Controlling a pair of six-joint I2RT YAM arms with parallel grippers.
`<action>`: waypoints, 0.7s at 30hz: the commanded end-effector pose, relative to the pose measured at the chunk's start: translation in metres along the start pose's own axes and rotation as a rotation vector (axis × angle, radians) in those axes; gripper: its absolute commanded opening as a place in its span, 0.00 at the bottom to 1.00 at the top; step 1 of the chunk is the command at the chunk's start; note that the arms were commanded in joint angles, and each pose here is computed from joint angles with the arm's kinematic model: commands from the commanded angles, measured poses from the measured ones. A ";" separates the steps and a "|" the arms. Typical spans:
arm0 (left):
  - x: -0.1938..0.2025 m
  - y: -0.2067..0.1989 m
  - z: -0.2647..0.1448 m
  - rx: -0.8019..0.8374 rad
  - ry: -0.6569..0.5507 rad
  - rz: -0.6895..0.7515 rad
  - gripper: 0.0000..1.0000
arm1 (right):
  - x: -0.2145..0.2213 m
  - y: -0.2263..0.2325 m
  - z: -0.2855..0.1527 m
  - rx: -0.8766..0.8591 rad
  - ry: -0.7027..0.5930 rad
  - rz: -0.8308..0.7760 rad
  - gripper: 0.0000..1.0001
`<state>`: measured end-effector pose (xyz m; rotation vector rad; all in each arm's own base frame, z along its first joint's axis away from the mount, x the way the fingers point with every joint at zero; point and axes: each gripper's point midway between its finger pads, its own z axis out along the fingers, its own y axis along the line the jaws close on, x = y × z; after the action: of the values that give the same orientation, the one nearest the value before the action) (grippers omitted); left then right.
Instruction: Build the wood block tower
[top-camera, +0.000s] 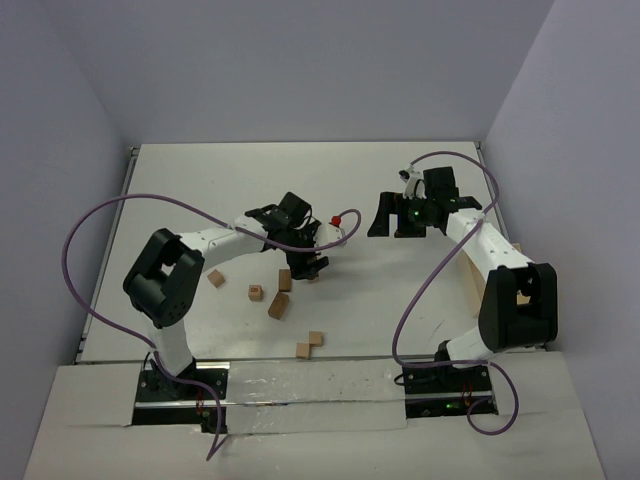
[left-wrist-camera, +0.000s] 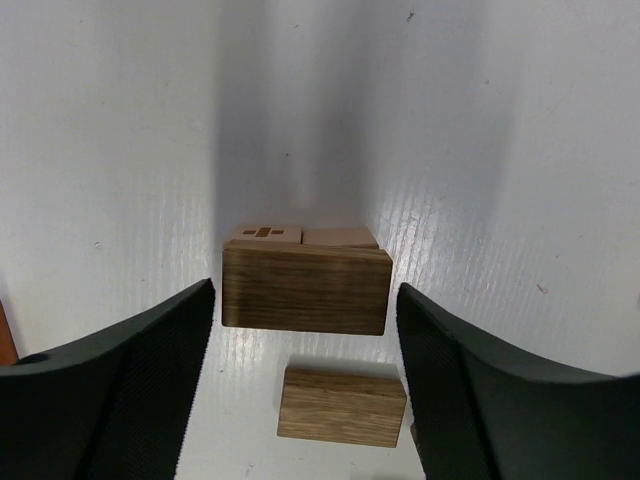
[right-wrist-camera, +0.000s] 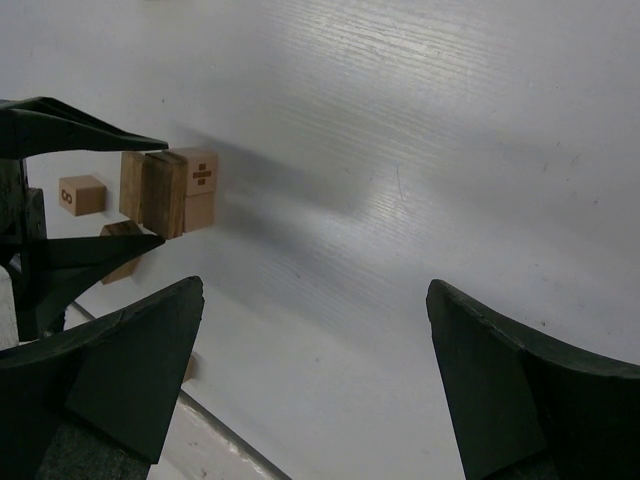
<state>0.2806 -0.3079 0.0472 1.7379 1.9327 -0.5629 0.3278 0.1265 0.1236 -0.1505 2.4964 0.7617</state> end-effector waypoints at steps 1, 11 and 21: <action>-0.005 -0.003 0.002 0.015 -0.020 0.021 0.85 | -0.012 0.005 -0.005 -0.020 -0.022 -0.003 1.00; -0.051 0.004 -0.044 -0.031 -0.100 0.066 0.99 | -0.012 0.006 -0.005 -0.024 -0.020 -0.003 1.00; -0.080 0.005 -0.164 -0.145 -0.248 -0.024 0.99 | -0.014 0.015 -0.014 -0.046 -0.062 -0.044 1.00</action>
<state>0.2861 -0.2980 0.1673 1.6084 1.8033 -0.5566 0.3266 0.1289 0.1249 -0.1576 2.4929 0.7825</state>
